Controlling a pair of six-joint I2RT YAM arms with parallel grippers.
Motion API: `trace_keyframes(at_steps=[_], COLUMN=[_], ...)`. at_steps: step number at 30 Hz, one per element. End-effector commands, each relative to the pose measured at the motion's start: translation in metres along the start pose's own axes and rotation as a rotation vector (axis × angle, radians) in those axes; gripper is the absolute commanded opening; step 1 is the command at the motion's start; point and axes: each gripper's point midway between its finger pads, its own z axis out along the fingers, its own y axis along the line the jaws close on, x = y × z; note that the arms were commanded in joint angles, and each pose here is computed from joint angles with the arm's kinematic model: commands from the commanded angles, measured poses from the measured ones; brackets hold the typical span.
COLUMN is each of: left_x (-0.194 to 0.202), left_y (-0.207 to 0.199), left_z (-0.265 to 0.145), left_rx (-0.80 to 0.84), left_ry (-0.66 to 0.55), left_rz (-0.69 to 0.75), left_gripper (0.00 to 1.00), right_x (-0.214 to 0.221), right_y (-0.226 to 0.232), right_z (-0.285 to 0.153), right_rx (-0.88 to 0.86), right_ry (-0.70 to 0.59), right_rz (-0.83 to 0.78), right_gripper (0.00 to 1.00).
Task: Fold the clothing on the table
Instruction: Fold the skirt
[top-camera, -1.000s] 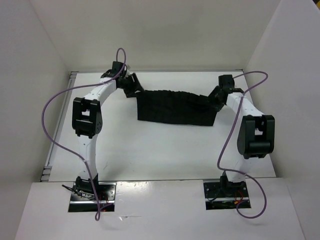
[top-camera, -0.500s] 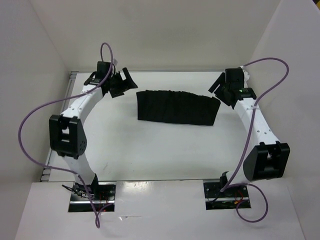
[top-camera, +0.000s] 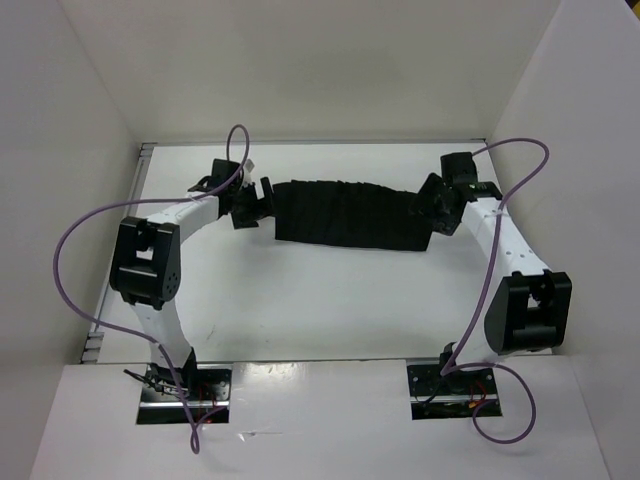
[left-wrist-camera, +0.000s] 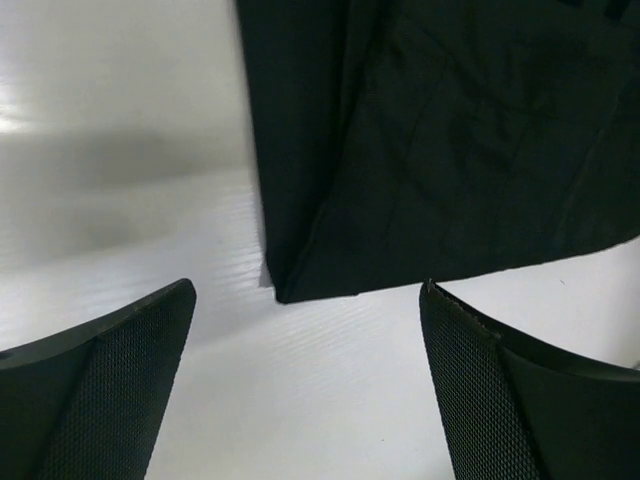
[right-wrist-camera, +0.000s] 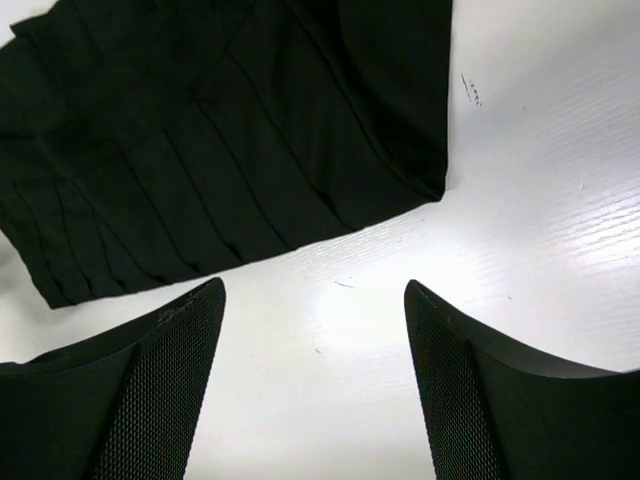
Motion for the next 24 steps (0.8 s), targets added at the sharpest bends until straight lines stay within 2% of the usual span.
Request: trace_keyframes(at_steps=[1, 10, 13, 15, 16, 17, 18, 24], left_x=[-0.003, 0.011, 0.021, 0.030, 0.038, 0.041, 0.046, 0.072], left_y=[-0.018, -0.001, 0.004, -0.002, -0.006, -0.005, -0.012, -0.021], left_z=[0.014, 0.047, 0.056, 0.059, 0.062, 0.065, 0.065, 0.078], left_rx=[0.137, 0.118, 0.104, 0.128, 0.145, 0.141, 0.160, 0.200], left_ry=[-0.011, 0.073, 0.094, 0.125, 0.149, 0.157, 0.173, 0.235], left_rz=[0.044, 0.016, 0.015, 0.017, 0.021, 0.008, 0.019, -0.001], left_gripper=[0.99, 0.95, 0.86, 0.74, 0.65, 0.65, 0.58, 0.49], right_x=[0.006, -0.002, -0.005, -0.009, -0.008, -0.007, -0.010, 0.001], right_y=[0.006, 0.011, 0.016, 0.019, 0.020, 0.021, 0.023, 0.038], right_z=[-0.011, -0.029, -0.040, -0.045, -0.045, -0.046, -0.048, -0.048], right_rx=[-0.047, -0.078, -0.105, -0.116, -0.125, -0.132, -0.138, -0.229], right_ry=[0.005, -0.037, -0.050, -0.065, -0.059, -0.053, -0.060, -0.009], right_rz=[-0.017, -0.015, -0.006, -0.005, -0.006, -0.007, -0.007, -0.014], right_gripper=[0.77, 0.77, 0.77, 0.79, 0.79, 0.79, 0.83, 0.83])
